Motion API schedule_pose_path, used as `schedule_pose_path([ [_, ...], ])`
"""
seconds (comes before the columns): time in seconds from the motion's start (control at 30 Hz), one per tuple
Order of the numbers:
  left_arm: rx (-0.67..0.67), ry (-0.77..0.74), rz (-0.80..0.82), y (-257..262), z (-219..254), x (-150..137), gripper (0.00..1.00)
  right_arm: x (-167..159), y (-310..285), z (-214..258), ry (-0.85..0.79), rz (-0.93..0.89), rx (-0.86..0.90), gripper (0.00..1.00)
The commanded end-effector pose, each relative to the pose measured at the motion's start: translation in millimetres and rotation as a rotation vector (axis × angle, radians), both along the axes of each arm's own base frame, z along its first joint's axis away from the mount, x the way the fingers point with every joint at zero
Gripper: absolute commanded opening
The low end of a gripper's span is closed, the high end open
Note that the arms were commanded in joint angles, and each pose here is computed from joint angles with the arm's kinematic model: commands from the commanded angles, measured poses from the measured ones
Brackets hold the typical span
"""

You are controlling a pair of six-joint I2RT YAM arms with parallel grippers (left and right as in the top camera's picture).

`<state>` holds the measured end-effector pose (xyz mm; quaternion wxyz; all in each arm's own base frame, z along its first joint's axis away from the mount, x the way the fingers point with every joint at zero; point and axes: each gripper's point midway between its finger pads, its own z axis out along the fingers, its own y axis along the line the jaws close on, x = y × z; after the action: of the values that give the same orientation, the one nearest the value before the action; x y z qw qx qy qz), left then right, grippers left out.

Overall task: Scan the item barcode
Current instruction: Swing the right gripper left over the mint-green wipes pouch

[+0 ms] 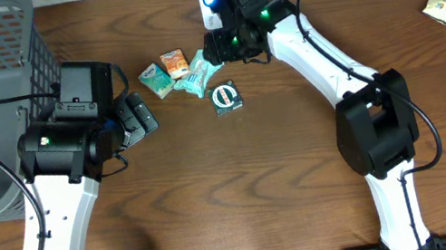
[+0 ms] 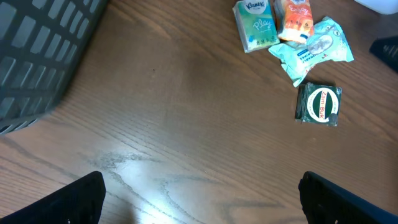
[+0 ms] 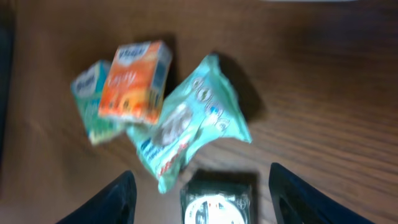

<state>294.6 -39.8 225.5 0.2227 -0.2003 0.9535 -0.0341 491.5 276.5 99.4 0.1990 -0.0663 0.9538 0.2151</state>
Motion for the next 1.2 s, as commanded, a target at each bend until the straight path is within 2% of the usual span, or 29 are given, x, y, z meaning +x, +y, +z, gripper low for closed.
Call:
schedule_pose_path([
  [0.0,0.007,-0.005,0.009,3.0,1.9,-0.3,0.98,5.0,0.1,-15.3,0.027,-0.128,-0.021,0.62],
  [0.17,0.007,-0.005,0.009,3.0,1.9,-0.3,0.98,-6.5,20.2,-40.3,0.086,-0.111,-0.009,0.63],
  [0.5,0.007,-0.005,0.009,3.0,1.9,-0.3,0.98,-9.1,21.5,-41.0,0.093,-0.107,-0.013,0.7],
  [0.7,0.007,-0.005,0.009,3.0,1.9,-0.3,0.98,-11.2,17.7,-43.3,0.108,-0.112,-0.022,0.7],
  [0.83,0.007,-0.005,0.009,3.0,1.9,-0.3,0.98,-13.8,21.4,-43.5,0.099,-0.085,-0.032,0.86],
  [0.9,0.007,-0.005,0.009,3.0,1.9,-0.3,0.98,-13.4,20.6,-43.7,0.093,-0.077,-0.04,0.9],
  [1.03,0.007,-0.005,0.009,3.0,1.9,-0.3,0.98,-10.1,16.8,-43.6,0.085,-0.089,-0.045,0.91],
  [1.17,0.007,-0.005,0.009,3.0,1.9,-0.3,0.98,-3.3,9.2,-43.6,0.062,-0.114,-0.07,0.86],
])
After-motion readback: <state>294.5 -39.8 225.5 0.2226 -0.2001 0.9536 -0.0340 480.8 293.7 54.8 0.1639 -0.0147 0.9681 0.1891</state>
